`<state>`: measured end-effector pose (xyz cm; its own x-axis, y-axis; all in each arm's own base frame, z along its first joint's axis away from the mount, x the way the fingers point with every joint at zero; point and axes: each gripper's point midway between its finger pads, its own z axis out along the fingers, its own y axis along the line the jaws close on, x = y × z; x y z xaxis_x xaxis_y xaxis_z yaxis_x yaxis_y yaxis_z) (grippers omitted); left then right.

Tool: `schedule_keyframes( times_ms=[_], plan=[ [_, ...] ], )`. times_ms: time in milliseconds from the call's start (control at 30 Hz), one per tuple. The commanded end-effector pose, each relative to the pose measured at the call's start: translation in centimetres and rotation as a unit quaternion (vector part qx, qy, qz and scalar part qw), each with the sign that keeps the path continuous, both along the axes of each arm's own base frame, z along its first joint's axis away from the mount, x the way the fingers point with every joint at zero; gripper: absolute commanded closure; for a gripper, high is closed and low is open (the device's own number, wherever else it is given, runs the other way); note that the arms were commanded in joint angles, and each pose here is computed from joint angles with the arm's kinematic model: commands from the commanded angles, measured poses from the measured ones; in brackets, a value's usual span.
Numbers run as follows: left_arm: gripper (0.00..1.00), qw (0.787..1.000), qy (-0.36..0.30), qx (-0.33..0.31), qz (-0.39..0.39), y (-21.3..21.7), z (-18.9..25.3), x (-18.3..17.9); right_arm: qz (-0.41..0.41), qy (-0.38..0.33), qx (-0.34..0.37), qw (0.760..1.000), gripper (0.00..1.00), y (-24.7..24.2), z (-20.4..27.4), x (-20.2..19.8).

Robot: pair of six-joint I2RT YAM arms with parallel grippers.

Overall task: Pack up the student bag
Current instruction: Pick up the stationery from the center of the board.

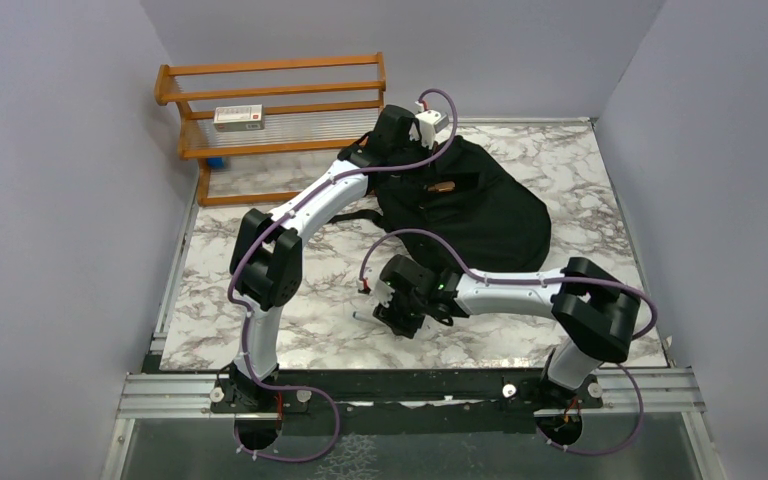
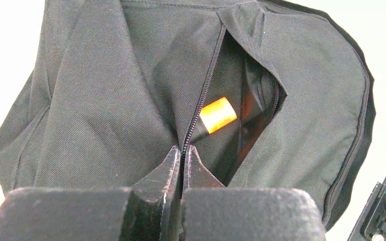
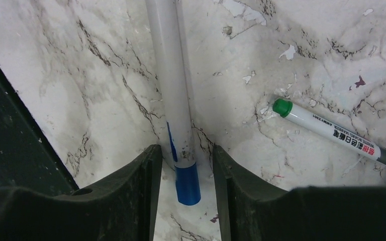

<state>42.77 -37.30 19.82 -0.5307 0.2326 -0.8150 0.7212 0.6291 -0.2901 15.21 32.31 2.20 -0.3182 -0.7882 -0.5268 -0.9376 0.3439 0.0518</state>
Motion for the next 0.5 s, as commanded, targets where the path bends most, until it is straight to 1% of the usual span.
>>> schedule_keyframes(
  times_ms=[0, 167, 233, 333, 467],
  plan=[
    [1.00, 0.999, -0.041, -0.021, 0.004, 1.0, 3.8, 0.3, -0.004, -0.012, -0.017, 1.000, 0.55, -0.4, -1.1, 0.3],
    [1.00, 0.999, -0.040, -0.021, 0.003, 1.0, 3.8, 0.3, -0.012, -0.018, -0.024, 0.999, 0.61, -0.6, -1.4, 0.7],
    [1.00, 0.999, -0.040, -0.021, 0.004, 1.1, 3.7, 0.3, -0.015, -0.016, -0.023, 0.999, 0.67, -0.5, -1.3, 0.6],
    [1.00, 0.999, -0.040, -0.021, 0.005, 1.2, 3.7, 0.3, -0.016, -0.010, -0.007, 1.000, 0.79, -0.2, -0.5, 0.3],
    [1.00, 0.999, -0.039, -0.020, 0.006, 1.3, 3.7, 0.4, -0.025, -0.005, 0.020, 0.999, 0.86, -0.2, 2.0, -0.2]
  ],
)
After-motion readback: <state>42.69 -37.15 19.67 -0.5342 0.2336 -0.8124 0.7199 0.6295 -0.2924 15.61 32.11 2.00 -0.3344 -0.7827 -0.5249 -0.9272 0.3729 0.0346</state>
